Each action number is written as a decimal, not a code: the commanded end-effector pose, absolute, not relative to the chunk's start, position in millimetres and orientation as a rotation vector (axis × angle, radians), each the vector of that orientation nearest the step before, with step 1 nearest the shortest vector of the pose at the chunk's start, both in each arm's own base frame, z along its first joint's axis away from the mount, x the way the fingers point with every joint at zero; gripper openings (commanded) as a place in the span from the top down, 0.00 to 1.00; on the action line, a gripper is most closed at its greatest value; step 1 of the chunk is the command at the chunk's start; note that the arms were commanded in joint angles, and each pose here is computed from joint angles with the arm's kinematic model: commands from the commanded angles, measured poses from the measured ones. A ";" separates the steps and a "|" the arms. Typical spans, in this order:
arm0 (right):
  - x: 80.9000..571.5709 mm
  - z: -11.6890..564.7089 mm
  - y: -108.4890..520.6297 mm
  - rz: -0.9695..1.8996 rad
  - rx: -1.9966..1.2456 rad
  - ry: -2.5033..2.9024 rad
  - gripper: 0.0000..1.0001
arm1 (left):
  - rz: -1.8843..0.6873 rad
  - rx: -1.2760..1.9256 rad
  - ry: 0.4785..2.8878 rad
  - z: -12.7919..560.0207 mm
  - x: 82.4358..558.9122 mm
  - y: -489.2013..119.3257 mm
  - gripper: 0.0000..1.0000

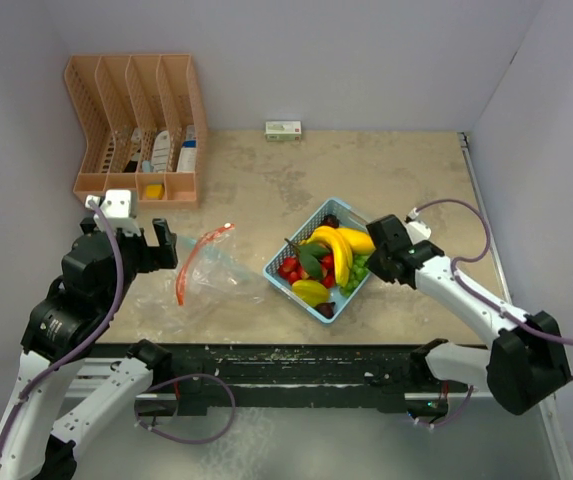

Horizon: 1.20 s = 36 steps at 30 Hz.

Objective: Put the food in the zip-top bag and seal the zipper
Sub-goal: Move the bin to the center of the board.

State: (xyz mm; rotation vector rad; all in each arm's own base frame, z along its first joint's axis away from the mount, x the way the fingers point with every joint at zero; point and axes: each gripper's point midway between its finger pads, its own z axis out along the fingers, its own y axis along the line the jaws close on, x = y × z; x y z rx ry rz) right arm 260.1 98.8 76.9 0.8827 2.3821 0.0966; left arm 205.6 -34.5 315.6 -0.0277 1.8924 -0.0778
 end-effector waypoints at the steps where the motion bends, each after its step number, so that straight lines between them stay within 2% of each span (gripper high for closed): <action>1: 257.6 93.8 96.6 0.132 0.816 2.347 0.60 | -0.103 -0.035 1.878 319.9 209.3 -38.6 0.01; 3: 259.0 100.2 99.3 0.151 0.772 2.350 0.34 | -0.103 -0.036 1.878 320.6 209.8 -38.7 0.01; 4: 260.1 104.0 101.1 0.160 0.743 2.354 0.24 | -0.104 -0.035 1.879 320.6 209.8 -39.0 0.01; 5: 260.6 108.7 101.9 0.161 0.721 2.359 0.20 | -0.106 -0.035 1.879 320.9 209.6 -39.3 0.01; 11: 265.5 164.8 121.7 0.217 0.485 2.299 0.19 | -0.103 -0.039 1.873 323.7 208.2 -37.6 0.01; 16: 278.3 228.8 189.0 0.383 0.200 2.205 0.20 | -0.073 -0.072 1.851 334.6 205.3 -28.7 0.01; 24: 304.1 224.9 312.1 0.634 -0.097 2.230 0.21 | -0.068 -0.124 1.837 340.9 191.2 -17.5 0.01; 31: 344.2 217.9 381.5 0.734 -0.204 2.225 0.20 | -0.081 -0.122 1.830 336.4 181.4 -14.4 0.01; 36: 340.0 191.1 423.6 0.907 -0.388 2.227 0.20 | -0.068 -0.112 1.831 335.4 179.9 -12.6 0.01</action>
